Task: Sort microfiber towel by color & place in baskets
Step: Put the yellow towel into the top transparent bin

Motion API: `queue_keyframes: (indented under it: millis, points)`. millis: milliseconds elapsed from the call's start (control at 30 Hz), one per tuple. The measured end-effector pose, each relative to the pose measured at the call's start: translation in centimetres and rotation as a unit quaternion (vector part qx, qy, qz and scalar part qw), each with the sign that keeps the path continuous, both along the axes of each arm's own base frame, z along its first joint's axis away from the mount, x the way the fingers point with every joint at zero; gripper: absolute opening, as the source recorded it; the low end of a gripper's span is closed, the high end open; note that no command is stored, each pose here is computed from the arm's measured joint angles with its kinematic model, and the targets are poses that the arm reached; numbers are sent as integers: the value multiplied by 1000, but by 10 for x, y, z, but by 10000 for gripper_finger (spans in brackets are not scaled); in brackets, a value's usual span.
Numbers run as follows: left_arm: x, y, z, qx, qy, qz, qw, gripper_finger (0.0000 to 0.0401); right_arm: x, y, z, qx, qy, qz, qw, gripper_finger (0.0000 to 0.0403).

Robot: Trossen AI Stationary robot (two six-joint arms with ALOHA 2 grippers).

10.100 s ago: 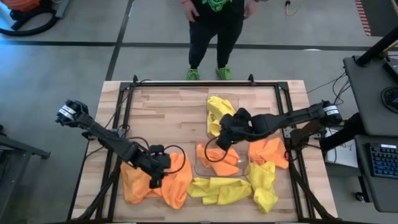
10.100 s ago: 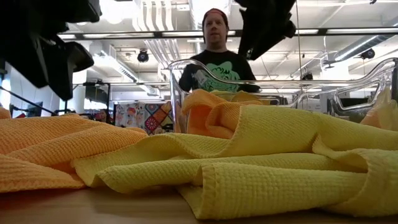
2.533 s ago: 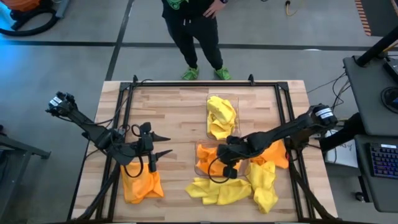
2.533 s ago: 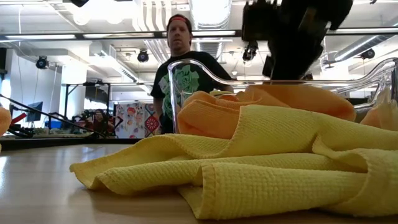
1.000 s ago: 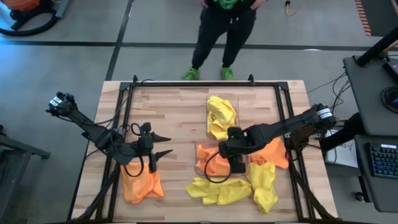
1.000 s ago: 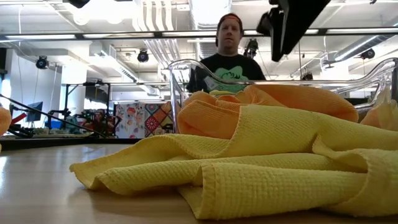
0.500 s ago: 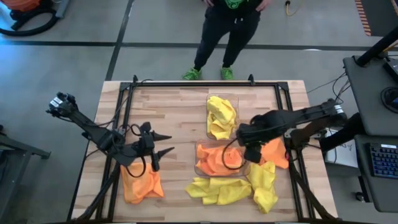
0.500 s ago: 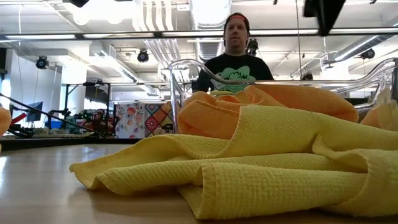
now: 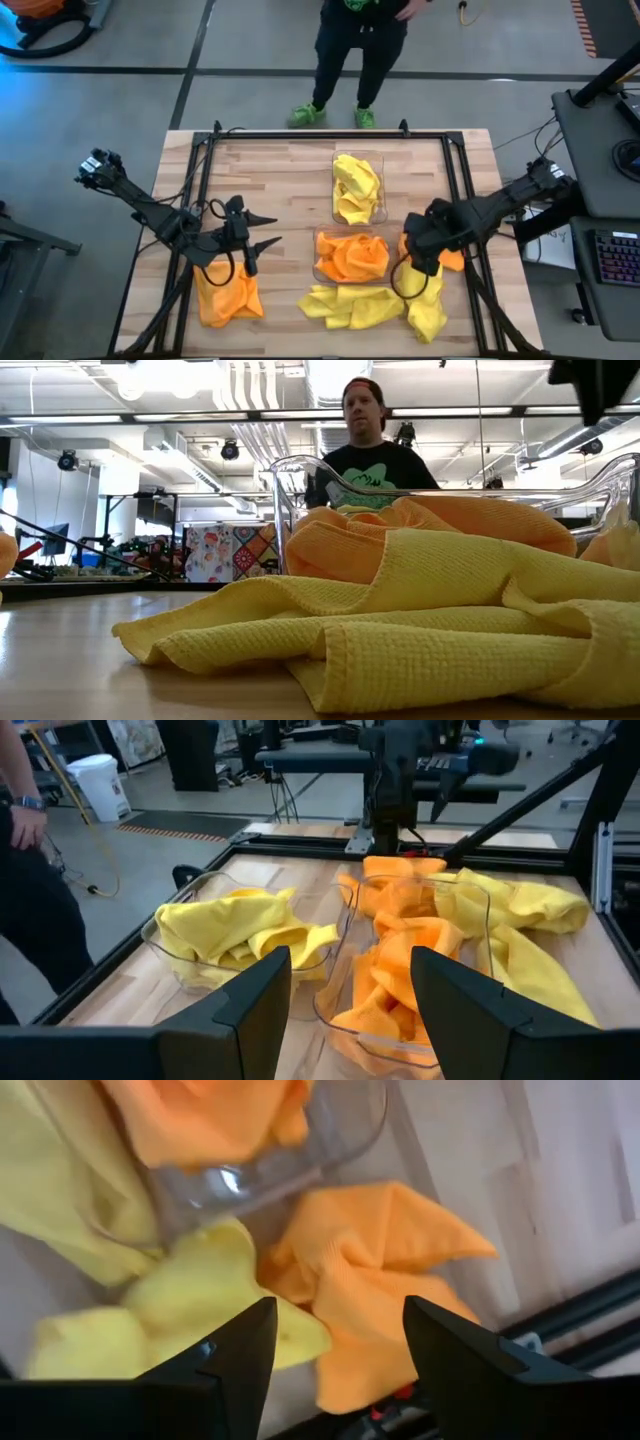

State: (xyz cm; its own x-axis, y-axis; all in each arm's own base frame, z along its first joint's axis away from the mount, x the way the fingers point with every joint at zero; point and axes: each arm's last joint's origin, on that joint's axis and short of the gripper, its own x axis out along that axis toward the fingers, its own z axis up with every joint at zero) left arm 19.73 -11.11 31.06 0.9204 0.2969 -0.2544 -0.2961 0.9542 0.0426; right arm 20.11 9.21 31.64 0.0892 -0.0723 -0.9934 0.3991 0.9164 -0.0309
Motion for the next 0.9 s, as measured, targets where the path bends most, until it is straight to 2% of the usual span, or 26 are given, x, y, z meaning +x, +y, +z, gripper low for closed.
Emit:
queue_keyframes:
  millis: [133,267,500,767,900]
  points:
    - [0,0,4,30,7,-8,999,191,-9,11,-23,-20,33,29,999,215]
    - [1,0,11,43,3,-10,999,191,-20,18,-39,-14,15,44,999,215]
    - [2,1,16,63,5,-15,998,191,-42,9,-69,-32,29,23,999,215]
    - [3,2,17,68,3,-14,998,191,-50,3,-87,-21,-16,40,999,215]
    - [3,2,18,66,0,-14,998,191,-48,6,-87,8,-40,26,999,215]
